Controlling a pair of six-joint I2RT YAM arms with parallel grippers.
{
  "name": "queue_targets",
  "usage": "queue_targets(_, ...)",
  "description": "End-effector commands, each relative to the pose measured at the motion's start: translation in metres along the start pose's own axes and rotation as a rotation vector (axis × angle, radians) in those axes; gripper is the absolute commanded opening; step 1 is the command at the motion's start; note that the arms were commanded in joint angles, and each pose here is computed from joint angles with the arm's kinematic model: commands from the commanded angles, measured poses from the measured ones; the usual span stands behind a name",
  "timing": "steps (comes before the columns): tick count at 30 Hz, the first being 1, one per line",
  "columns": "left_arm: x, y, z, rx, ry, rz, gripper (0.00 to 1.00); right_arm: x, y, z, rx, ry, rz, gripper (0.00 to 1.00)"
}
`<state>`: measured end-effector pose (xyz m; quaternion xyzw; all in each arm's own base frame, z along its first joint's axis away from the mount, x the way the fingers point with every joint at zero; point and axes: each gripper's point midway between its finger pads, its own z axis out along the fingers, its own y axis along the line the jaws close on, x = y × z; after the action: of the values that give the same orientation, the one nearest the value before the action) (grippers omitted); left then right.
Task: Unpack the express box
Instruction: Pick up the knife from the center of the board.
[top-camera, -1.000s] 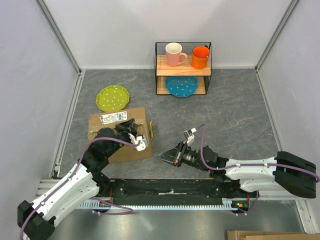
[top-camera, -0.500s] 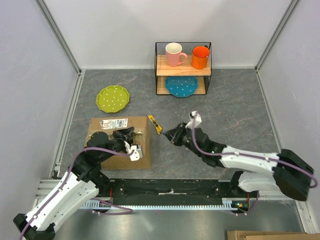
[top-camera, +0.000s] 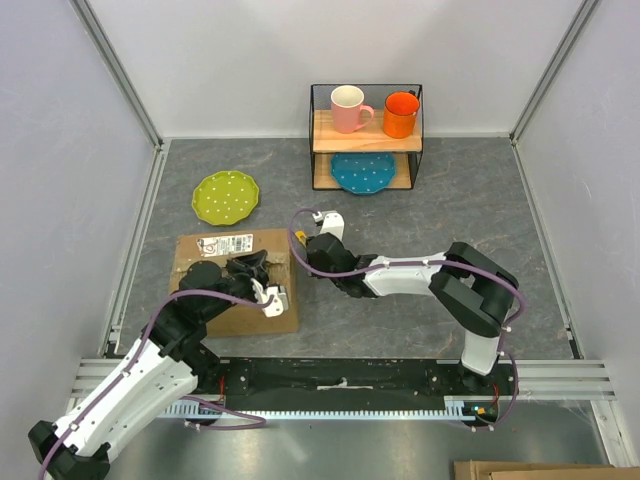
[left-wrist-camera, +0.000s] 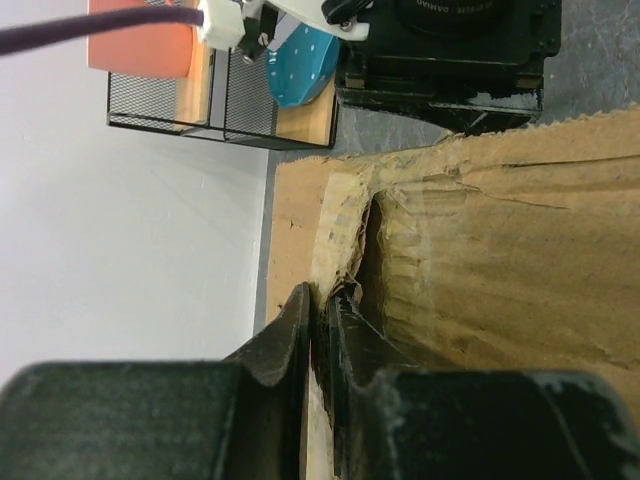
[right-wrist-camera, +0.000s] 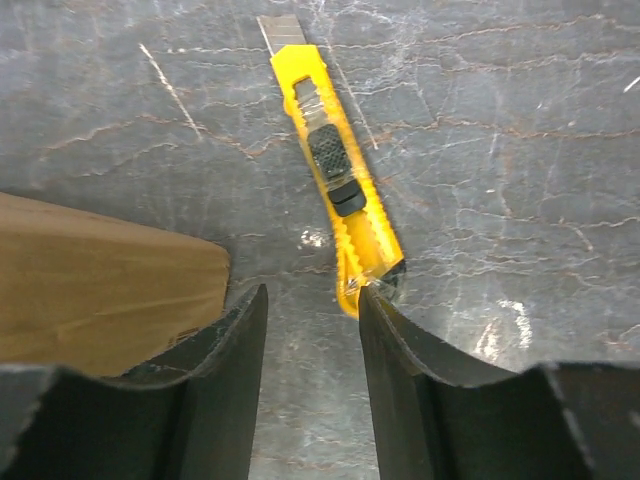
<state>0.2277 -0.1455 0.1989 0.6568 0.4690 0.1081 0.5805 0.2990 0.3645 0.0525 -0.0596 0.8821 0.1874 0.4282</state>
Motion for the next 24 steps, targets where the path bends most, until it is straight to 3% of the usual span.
queue_targets(1,-0.020,0.028,0.003,-0.059,-0.076,-0.026,0.02,-0.020,-0.008,0.007,0.074,-0.049,-0.095,0.51)
queue_targets(10,-0.041,0.010,-0.012,0.045,-0.175,-0.041,0.02,-0.027,-0.008,0.023,0.110,-0.057,-0.181,0.66)
queue_targets(16,-0.039,0.004,-0.021,0.051,-0.164,-0.037,0.02,-0.016,-0.014,0.048,0.138,-0.001,-0.213,0.66)
queue_targets(20,-0.038,0.003,-0.024,0.051,-0.163,-0.028,0.02,-0.008,-0.021,0.059,0.156,0.030,-0.228,0.61)
queue_targets(24,-0.038,-0.001,-0.022,0.055,-0.168,-0.027,0.03,-0.001,-0.028,0.053,0.139,0.054,-0.212,0.39)
